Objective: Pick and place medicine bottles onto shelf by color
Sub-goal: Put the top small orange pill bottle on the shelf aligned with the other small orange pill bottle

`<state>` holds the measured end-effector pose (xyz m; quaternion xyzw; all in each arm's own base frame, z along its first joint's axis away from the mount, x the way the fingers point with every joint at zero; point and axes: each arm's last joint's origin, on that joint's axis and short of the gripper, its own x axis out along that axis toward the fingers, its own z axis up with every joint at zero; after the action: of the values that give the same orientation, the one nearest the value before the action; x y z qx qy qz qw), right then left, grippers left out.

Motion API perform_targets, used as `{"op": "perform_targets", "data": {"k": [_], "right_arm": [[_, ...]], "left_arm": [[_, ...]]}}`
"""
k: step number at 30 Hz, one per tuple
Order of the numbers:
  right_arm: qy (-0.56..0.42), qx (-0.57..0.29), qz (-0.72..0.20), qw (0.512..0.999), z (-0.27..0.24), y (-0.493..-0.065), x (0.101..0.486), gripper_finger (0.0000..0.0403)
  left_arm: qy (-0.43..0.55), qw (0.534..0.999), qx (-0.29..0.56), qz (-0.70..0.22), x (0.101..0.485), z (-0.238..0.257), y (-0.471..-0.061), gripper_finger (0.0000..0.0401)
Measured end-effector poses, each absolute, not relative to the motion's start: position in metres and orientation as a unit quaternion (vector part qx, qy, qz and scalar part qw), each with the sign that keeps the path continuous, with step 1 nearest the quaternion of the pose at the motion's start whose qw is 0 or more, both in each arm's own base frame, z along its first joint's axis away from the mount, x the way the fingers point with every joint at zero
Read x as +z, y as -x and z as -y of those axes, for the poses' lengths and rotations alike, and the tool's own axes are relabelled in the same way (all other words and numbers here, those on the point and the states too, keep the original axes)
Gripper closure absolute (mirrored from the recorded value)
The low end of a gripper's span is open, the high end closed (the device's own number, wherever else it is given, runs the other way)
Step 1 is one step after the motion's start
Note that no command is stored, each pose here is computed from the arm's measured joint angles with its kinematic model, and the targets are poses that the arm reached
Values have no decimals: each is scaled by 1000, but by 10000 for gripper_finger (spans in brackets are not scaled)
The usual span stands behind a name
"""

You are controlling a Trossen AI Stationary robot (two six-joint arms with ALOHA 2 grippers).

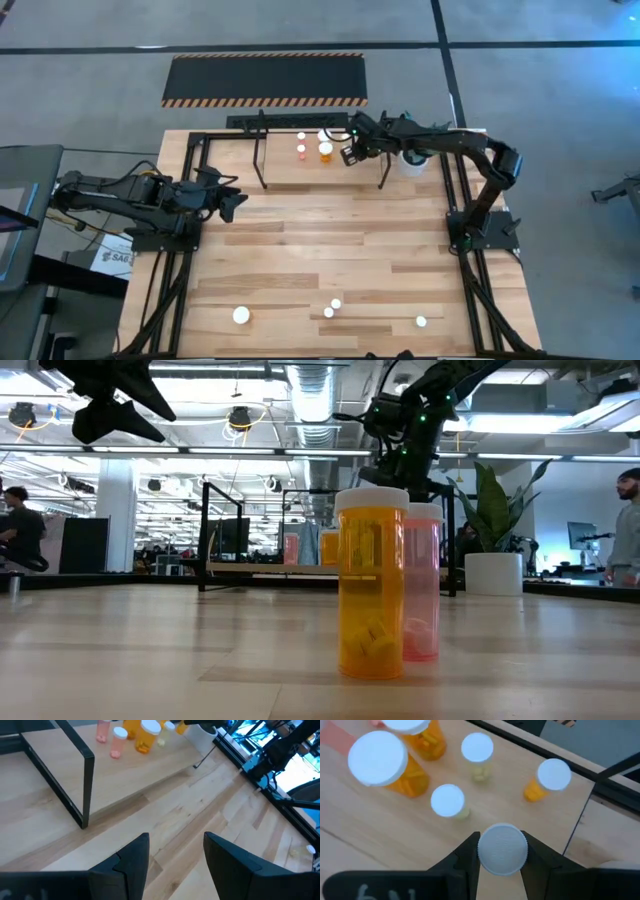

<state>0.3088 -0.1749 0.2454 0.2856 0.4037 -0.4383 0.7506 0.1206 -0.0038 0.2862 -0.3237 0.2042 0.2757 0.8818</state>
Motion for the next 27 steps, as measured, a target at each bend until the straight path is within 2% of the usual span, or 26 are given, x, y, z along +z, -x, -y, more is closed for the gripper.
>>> {"op": "perform_targets", "data": {"k": [5, 10, 22, 27], "right_arm": [[-259, -447, -405, 754, 170, -312, 246, 273], [-209, -415, -428, 775, 163, -316, 246, 273], [-39, -272, -513, 813, 151, -322, 245, 273], [-24, -182, -520, 834, 147, -324, 245, 274]], "left_arm": [[318, 883, 275, -208, 286, 4, -120, 227], [311, 886, 274, -210, 286, 4, -120, 227], [306, 890, 254, -224, 285, 5, -120, 227], [317, 886, 253, -223, 285, 5, -121, 227]]}}
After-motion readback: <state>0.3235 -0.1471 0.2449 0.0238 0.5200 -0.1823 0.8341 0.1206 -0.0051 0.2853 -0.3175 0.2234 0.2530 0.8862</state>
